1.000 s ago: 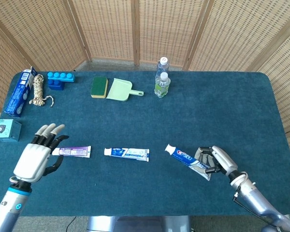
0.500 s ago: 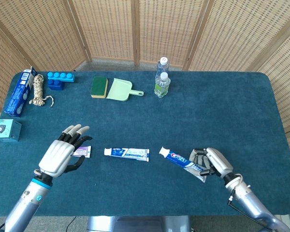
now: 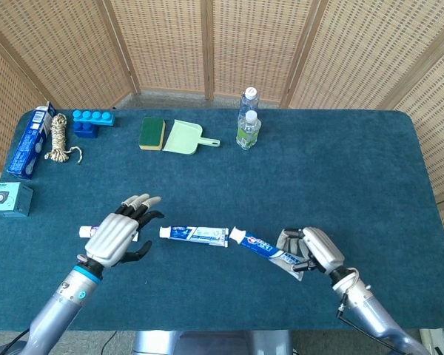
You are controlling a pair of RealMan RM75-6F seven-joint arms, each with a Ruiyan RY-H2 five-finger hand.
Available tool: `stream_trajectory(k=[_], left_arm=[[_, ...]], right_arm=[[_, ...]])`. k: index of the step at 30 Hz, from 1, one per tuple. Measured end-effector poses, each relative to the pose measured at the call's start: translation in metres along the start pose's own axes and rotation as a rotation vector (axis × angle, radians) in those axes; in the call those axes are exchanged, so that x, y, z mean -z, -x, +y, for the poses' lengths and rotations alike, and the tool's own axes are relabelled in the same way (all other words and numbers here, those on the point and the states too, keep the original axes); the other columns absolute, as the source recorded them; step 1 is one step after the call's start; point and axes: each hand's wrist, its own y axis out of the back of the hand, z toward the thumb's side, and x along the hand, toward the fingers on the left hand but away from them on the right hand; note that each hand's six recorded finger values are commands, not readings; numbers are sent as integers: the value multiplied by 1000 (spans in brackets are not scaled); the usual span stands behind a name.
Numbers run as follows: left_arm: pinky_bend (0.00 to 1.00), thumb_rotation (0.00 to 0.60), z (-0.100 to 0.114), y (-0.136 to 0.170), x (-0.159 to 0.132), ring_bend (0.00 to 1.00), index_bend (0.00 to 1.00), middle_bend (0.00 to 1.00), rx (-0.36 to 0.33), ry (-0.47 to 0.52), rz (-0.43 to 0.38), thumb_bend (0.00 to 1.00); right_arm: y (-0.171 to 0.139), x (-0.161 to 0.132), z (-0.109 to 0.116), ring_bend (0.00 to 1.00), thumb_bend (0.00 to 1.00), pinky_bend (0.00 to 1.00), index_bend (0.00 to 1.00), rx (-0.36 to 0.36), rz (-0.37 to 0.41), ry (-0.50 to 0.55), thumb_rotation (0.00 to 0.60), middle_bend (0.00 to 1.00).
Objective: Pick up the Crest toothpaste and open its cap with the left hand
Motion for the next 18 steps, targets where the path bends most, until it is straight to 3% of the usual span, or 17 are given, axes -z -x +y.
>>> stream_trajectory(k=[11, 18], left_arm=[[59, 600, -7, -29, -24, 37, 234, 87, 123, 81, -72, 376], [60, 600, -13, -46, -36, 37, 234, 86, 162, 123, -96, 377]], right_arm=[[8, -11, -11, 665, 556, 800, 946, -7, 14, 5, 600, 710], [12, -17, -19, 665, 557, 801, 946, -18, 25, 8, 600, 710]])
